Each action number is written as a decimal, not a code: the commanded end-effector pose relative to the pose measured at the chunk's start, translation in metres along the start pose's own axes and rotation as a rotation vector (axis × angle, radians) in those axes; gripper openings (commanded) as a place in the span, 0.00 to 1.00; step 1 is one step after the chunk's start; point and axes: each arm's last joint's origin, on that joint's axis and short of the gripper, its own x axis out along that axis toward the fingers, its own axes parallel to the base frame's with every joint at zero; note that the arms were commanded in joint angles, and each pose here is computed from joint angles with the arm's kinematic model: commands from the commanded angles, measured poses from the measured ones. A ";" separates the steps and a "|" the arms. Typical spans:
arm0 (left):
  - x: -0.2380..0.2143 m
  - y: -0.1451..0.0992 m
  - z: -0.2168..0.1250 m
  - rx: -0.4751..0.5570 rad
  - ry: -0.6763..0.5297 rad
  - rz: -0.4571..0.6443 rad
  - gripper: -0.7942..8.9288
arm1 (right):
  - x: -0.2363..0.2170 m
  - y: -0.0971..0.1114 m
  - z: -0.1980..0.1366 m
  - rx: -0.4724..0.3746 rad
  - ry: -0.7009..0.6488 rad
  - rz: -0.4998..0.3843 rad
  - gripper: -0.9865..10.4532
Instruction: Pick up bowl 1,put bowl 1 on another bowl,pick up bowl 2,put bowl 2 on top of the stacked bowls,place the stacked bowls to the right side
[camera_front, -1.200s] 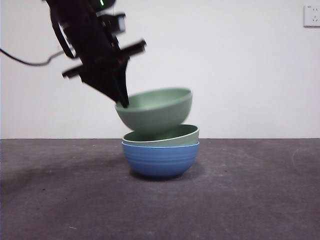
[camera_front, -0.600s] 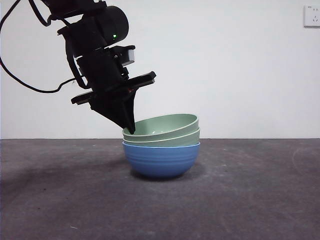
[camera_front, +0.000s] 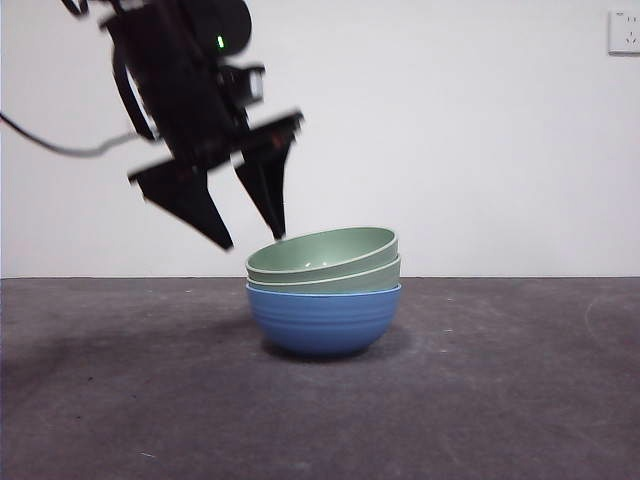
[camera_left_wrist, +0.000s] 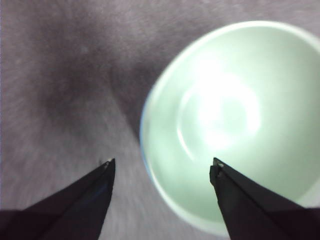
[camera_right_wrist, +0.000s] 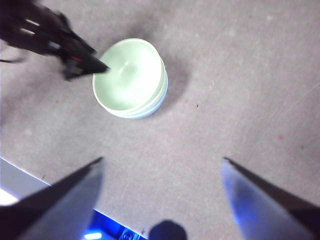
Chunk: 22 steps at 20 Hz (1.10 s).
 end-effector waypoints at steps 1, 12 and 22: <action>-0.035 -0.006 0.005 0.052 -0.039 -0.004 0.41 | 0.015 0.000 0.008 0.008 0.024 0.000 0.48; -0.241 -0.029 -0.032 0.165 -0.307 -0.023 0.41 | 0.182 -0.003 0.042 0.083 0.270 0.052 0.48; -0.296 -0.030 -0.076 0.176 -0.406 -0.032 0.41 | 0.292 -0.008 0.027 0.185 0.379 0.104 0.47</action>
